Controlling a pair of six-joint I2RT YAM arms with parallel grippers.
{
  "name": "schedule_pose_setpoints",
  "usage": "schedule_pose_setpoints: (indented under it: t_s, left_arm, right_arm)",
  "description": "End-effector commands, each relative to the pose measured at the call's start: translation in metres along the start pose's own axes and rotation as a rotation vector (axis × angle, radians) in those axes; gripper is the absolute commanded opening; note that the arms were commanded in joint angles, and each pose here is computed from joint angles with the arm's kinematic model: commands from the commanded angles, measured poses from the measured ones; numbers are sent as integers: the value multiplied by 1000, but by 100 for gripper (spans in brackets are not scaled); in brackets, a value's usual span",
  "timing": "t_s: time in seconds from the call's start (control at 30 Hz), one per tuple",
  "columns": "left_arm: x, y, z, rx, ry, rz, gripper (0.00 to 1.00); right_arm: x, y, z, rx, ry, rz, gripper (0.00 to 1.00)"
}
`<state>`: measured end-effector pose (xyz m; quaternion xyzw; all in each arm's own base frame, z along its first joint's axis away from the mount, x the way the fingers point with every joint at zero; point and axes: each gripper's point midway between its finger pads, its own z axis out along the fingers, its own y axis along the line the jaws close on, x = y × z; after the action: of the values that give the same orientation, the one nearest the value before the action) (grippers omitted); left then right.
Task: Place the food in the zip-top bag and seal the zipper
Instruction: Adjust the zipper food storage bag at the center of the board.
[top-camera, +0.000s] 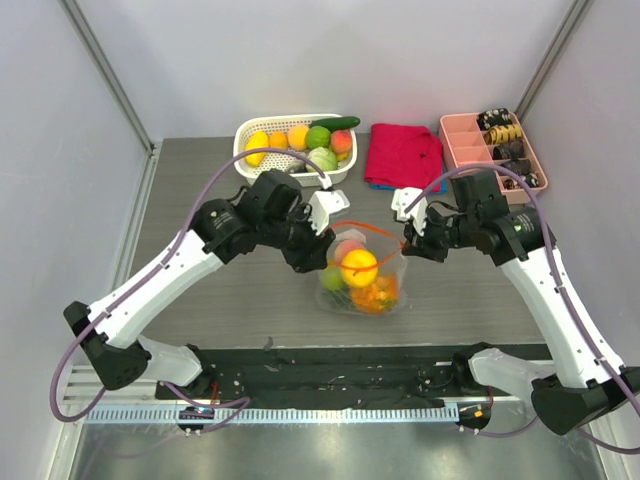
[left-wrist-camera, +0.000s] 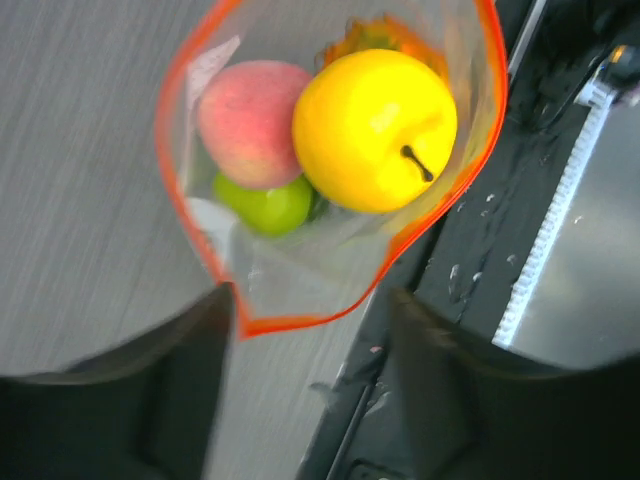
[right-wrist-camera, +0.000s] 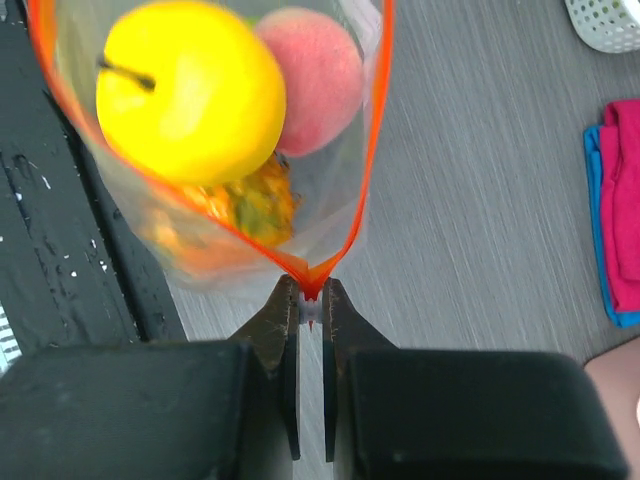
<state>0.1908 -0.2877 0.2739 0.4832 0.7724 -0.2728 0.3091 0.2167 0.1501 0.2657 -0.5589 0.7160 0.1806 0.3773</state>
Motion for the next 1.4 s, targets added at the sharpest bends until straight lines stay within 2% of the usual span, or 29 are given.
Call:
schedule_pose_setpoints:
  t_s: [0.0,0.03,0.07,0.13,0.2,0.27,0.33,0.4,0.47,0.53,0.73,0.8,0.87,0.9,1.0,1.13,1.27,1.3,1.37]
  left_arm:
    - [19,9,-19,-83,33,49,76]
    - [17,16,-20,-112,1,48,84]
    - [20,12,-18,-71,-12,86,90]
    - [25,5,-20,-36,-70,164,93]
    - [13,6,-23,-53,-149,222,92]
    - [-10,2,-25,-34,-219,208,74]
    - [-25,1,-16,-1,-210,152,56]
    - [-34,3,-10,2,-205,92,52]
    - [-50,11,-2,-23,-213,47,67]
    - [-50,5,0,13,-180,-6,77]
    - [-5,13,20,-46,-56,-133,86]
    - [17,11,30,-44,41,-159,86]
    - [35,2,30,5,134,-153,60]
    - [41,1,31,12,174,-161,33]
    - [45,18,14,-36,235,-85,0]
    - [16,28,-6,-87,168,5,0]
    - [25,24,1,-31,223,-4,0]
    - [24,10,3,62,206,-17,1]
    - [21,6,6,77,154,-20,0]
  right_arm:
    - [-5,3,9,-10,-10,0,1]
    - [4,5,15,-21,3,19,1]
    - [7,8,18,-27,9,27,1]
    - [14,14,22,-44,15,59,1]
    - [12,15,22,-42,6,70,1]
    - [9,15,21,-35,-3,79,1]
    - [4,14,19,-35,-14,86,1]
    - [-2,13,16,-34,-27,90,1]
    - [-8,12,11,-23,-40,103,1]
    - [-10,13,8,-21,-40,108,1]
    - [-19,18,-1,-12,-76,125,1]
    - [-22,19,-4,-16,-83,140,1]
    - [-25,19,-8,-11,-79,141,1]
    - [-28,18,-12,-7,-84,136,1]
    - [-25,20,-15,-6,-66,134,1]
    - [-13,21,-7,-18,-29,132,1]
    - [-15,21,3,-47,-48,167,1]
    - [-16,18,6,-42,-56,171,1]
    - [-17,18,9,-45,-60,182,1]
